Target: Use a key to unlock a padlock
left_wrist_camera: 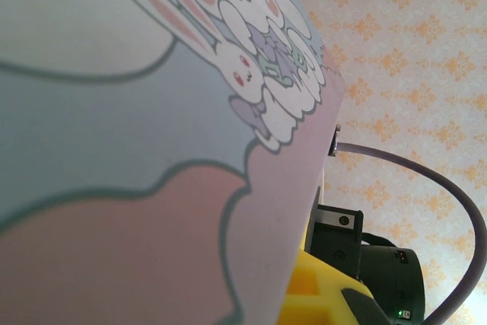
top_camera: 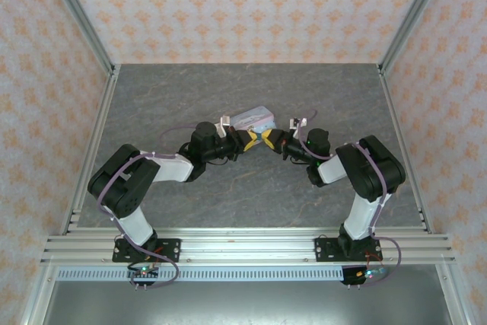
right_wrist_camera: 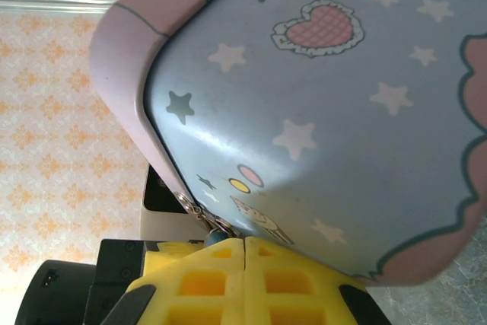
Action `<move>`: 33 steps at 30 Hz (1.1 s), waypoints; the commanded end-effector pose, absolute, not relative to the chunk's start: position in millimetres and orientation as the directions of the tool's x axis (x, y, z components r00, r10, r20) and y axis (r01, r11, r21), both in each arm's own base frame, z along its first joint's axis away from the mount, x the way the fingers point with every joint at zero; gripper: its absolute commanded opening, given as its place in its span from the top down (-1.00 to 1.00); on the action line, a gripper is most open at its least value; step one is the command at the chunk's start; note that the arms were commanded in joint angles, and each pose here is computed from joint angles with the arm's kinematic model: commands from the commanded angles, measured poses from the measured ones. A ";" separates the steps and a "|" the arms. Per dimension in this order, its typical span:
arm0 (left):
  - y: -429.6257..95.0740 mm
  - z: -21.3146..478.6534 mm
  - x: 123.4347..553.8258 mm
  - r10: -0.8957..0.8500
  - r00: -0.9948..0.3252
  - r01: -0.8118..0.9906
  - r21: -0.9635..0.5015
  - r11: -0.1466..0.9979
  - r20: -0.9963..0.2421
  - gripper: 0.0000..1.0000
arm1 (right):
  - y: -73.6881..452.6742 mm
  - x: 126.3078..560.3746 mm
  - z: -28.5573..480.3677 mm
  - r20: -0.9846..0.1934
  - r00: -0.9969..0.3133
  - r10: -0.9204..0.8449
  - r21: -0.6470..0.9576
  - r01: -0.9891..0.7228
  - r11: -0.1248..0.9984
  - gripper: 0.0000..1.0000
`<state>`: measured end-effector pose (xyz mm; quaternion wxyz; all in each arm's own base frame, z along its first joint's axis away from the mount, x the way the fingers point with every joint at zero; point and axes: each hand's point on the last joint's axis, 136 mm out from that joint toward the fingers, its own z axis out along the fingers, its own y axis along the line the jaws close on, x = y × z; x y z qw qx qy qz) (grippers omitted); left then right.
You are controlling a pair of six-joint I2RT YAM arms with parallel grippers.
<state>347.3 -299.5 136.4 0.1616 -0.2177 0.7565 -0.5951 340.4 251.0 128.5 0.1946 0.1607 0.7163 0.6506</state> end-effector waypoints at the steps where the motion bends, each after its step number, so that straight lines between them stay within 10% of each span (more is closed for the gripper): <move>1: -318.8 171.6 340.0 -0.462 -0.886 -0.026 -0.991 0.130 -0.038 1.00 | 278.5 336.9 153.3 -0.116 -0.899 0.423 0.993 -0.101 0.059 1.00; 30: -296.0 78.2 323.5 -0.341 -0.919 0.012 -0.878 0.479 -0.198 1.00 | 268.3 324.6 89.1 0.074 -0.847 0.526 0.988 0.134 0.078 1.00; 33: -290.2 71.9 324.4 -0.347 -0.918 0.000 -0.874 0.486 -0.192 1.00 | 265.4 323.7 87.7 0.071 -0.840 0.537 0.986 0.140 0.088 0.68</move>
